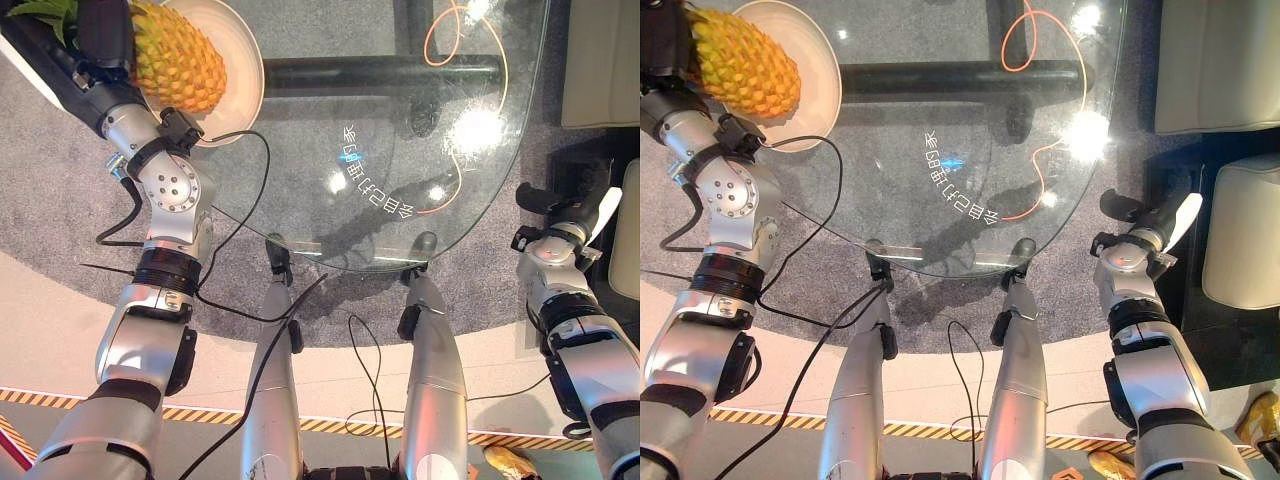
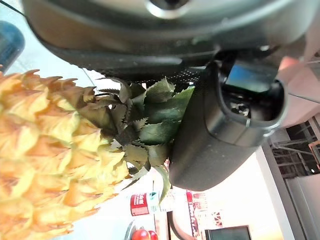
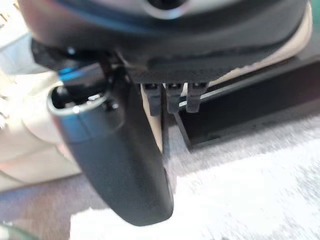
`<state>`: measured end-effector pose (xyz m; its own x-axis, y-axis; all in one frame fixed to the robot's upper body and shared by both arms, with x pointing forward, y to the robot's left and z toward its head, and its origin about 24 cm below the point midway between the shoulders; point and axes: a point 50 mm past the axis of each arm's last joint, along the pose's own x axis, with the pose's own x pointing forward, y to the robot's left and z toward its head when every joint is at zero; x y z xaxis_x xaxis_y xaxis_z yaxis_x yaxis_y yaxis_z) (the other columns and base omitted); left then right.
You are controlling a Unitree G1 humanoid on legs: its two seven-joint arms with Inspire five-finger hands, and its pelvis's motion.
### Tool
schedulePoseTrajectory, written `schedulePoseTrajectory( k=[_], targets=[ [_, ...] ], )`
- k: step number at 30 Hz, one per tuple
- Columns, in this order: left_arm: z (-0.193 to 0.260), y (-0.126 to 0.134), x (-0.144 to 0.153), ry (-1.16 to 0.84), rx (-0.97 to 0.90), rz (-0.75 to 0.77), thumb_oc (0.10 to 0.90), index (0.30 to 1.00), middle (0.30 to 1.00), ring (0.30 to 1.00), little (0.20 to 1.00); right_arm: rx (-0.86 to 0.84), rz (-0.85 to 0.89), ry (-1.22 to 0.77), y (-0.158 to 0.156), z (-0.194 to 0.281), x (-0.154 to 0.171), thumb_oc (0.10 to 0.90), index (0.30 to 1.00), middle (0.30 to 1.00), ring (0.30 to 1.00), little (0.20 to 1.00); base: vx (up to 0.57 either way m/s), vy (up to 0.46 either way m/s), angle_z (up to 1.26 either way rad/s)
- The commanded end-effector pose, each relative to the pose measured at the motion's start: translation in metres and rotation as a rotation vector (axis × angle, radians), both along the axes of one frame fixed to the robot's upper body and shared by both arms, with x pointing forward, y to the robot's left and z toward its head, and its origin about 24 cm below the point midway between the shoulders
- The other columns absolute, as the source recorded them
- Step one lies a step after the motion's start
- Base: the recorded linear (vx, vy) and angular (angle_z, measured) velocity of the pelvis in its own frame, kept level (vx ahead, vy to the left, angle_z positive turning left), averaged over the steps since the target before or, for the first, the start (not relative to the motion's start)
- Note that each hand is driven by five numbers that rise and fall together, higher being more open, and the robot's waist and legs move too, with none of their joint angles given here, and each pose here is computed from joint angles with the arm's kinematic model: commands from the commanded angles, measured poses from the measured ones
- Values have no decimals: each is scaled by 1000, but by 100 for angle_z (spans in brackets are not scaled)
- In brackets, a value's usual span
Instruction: Pick up the fruit to the plate
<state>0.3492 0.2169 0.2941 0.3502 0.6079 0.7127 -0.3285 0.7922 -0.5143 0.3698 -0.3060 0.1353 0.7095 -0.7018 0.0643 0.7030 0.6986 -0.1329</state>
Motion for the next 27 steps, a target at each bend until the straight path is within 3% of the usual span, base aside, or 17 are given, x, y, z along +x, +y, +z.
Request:
schedulePoseTrajectory(
  k=[1,27],
  targets=[
    [66,5,-33,-318,98,75,100,300,300,300,200,22,-55,19,-19,-5,-9,800,900,900,900,900,0,0,0],
    [79,4,-23,-247,152,171,100,300,300,300,200,122,152,313,-16,-44,-12,800,900,900,900,900,-1,1,-1]
  ],
)
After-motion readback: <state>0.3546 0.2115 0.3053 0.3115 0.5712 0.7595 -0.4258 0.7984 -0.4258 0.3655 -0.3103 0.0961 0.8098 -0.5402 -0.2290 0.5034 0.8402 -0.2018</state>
